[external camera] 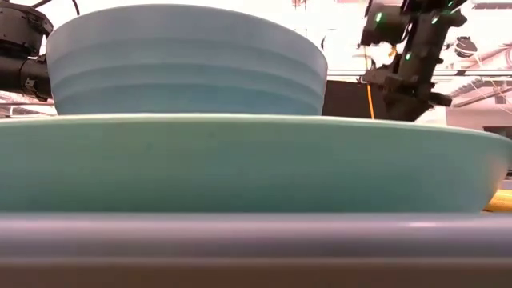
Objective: Set up tray
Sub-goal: Put the yellow knife on the yellow napkin
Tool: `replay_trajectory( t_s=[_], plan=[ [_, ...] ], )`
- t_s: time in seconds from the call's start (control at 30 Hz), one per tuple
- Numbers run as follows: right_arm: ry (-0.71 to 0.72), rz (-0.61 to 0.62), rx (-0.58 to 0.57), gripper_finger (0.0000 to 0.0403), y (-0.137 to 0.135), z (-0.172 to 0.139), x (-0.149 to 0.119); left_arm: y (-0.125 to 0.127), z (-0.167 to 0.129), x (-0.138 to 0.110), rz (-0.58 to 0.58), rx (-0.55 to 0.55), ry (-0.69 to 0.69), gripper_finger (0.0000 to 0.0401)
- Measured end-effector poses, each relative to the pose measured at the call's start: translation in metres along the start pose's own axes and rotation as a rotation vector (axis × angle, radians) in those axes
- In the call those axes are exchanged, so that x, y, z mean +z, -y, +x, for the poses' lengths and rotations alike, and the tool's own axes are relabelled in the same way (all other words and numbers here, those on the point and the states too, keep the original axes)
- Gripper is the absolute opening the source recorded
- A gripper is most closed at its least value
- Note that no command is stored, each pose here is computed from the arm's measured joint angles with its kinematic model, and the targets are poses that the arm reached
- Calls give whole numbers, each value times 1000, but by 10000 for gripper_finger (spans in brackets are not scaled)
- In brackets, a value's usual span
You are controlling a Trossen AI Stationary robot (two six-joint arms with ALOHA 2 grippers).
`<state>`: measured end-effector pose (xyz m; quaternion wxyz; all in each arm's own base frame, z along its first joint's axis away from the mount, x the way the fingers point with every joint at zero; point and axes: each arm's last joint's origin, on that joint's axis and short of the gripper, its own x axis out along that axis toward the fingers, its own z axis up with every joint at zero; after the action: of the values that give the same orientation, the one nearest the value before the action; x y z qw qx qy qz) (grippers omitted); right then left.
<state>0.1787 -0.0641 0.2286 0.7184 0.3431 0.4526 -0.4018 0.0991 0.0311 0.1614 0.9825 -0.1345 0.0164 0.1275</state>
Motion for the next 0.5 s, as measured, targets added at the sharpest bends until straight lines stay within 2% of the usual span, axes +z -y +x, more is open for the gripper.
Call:
replay_trajectory(
  t_s=[0.23,0.5],
  plan=[
    [-185,77,-68,100,24,29,20,0,0,0,0,0,0,152],
    [-270,101,-108,134,20,68,30,0,0,0,0,-1,0,152]
  ],
)
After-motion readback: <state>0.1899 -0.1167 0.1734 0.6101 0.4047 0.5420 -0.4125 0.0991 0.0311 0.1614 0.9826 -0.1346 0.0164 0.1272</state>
